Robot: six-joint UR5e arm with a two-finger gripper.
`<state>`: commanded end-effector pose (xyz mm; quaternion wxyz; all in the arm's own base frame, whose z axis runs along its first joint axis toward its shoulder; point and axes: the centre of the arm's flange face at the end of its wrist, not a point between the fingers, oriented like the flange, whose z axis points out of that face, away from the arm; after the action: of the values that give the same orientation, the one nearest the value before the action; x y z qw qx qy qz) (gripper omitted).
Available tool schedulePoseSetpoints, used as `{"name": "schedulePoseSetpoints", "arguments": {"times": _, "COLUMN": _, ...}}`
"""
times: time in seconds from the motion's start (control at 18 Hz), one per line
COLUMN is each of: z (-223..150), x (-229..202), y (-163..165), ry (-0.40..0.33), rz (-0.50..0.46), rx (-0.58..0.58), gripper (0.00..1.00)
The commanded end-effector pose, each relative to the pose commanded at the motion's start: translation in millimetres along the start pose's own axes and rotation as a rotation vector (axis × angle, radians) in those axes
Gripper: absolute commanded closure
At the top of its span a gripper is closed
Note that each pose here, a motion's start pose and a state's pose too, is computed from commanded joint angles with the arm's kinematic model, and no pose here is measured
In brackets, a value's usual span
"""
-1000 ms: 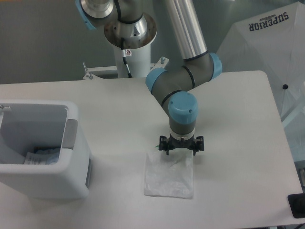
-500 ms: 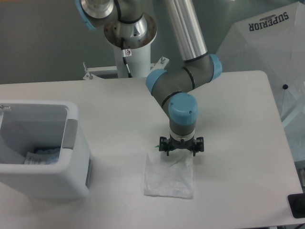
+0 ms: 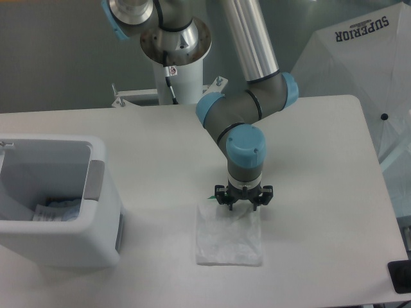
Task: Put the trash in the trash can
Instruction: 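Lower the gripper onto the bag's green drawstring edge and close, then lift the bag up by its drawstring edge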
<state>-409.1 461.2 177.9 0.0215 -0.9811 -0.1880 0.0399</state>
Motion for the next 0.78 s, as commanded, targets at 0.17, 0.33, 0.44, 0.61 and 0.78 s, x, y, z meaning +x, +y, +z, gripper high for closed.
{"name": "schedulePoseSetpoints", "arguments": {"times": 0.17, "z": -0.8, "x": 0.9, "y": -0.2, "ry": 0.000, "rz": 0.002, "rx": 0.000, "gripper": 1.00}}
{"name": "schedulePoseSetpoints", "arguments": {"times": 0.33, "z": -0.3, "x": 2.5, "y": 1.7, "ry": 0.005, "rz": 0.003, "rx": -0.002, "gripper": 1.00}}
{"name": "schedulePoseSetpoints", "arguments": {"times": 0.44, "z": -6.7, "x": 3.1, "y": 3.0, "ry": 0.001, "rz": 0.003, "rx": 0.004, "gripper": 1.00}}
{"name": "schedulePoseSetpoints", "arguments": {"times": 0.61, "z": -32.8, "x": 2.7, "y": 3.8, "ry": -0.017, "rz": 0.001, "rx": 0.033, "gripper": 1.00}}
{"name": "schedulePoseSetpoints", "arguments": {"times": 0.78, "z": -79.7, "x": 4.3, "y": 4.1, "ry": -0.027, "rz": -0.015, "rx": 0.116, "gripper": 1.00}}
